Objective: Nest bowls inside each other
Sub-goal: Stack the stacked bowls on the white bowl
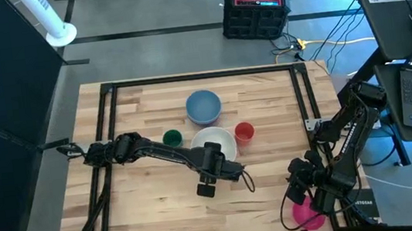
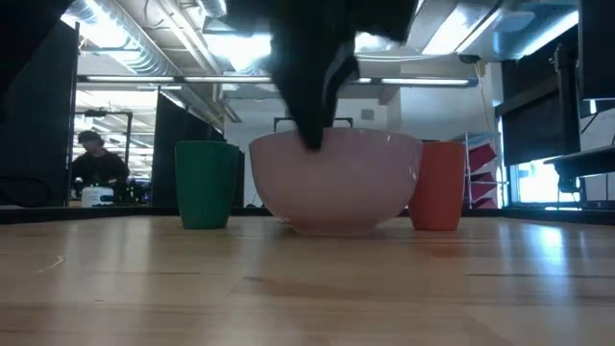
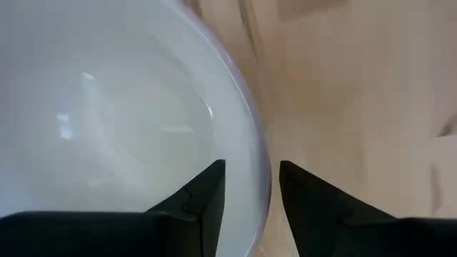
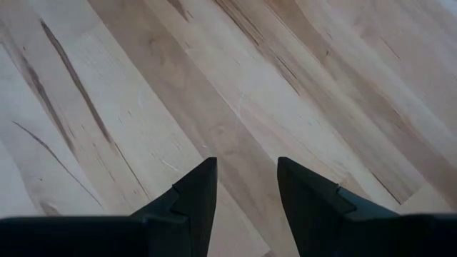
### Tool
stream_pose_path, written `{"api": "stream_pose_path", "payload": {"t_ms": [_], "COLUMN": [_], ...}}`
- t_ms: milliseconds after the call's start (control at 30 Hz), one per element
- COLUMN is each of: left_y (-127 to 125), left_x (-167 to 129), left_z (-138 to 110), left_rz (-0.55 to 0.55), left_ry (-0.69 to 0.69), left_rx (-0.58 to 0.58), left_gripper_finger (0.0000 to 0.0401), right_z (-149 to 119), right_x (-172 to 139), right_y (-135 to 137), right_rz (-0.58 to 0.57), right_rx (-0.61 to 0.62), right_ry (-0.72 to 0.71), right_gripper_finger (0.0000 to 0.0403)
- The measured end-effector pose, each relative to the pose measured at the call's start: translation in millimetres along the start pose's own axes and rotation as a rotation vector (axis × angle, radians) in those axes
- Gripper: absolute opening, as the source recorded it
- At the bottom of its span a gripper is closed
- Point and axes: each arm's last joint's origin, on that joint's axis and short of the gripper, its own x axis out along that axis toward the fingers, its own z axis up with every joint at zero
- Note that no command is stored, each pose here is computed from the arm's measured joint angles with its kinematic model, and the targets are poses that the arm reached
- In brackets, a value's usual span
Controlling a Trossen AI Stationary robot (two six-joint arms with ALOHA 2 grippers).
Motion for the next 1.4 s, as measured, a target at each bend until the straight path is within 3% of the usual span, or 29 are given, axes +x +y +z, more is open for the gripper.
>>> {"api": "stream_pose_path", "payload": {"t_ms": [167,567,633,733,833,967,1167,1400], "left_y": [19,145,162,184,211,242,248,234], "left_x": [-35,-69,-72,-71,-68,-67,-65,-36], "left_z": [-1,-53,-62,-72,-84,-107,-111,-107], "left_rz": [0.015,0.096,0.099,0.052,-0.101,-0.135,-0.115,-0.129], "left_ry": [-0.044,0.008,0.009,0.000,-0.116,-0.111,-0.101,0.018], "left_rx": [-0.067,-0.039,0.057,0.190,0.109,0.043,0.114,0.209], "left_gripper_finger": [0.0118,0.0118,0.0118,0.0118,0.0118,0.0118,0.0118,0.0118], "right_z": [0,10,14,21,26,31,34,34], "right_x": [0,4,6,10,13,14,15,15], "right_y": [0,1,1,3,4,4,4,6], "right_rz": [0.002,-0.012,-0.018,-0.022,-0.018,-0.021,-0.021,-0.002], "right_rx": [0.001,0.071,0.090,0.130,0.178,0.232,0.259,0.208], "right_ry": [-0.013,-0.046,-0.048,-0.048,-0.051,-0.084,-0.115,-0.114], "right_gripper_finger": [0.0136,0.0136,0.0136,0.0136,0.0136,0.0136,0.0136,0.0136]}}
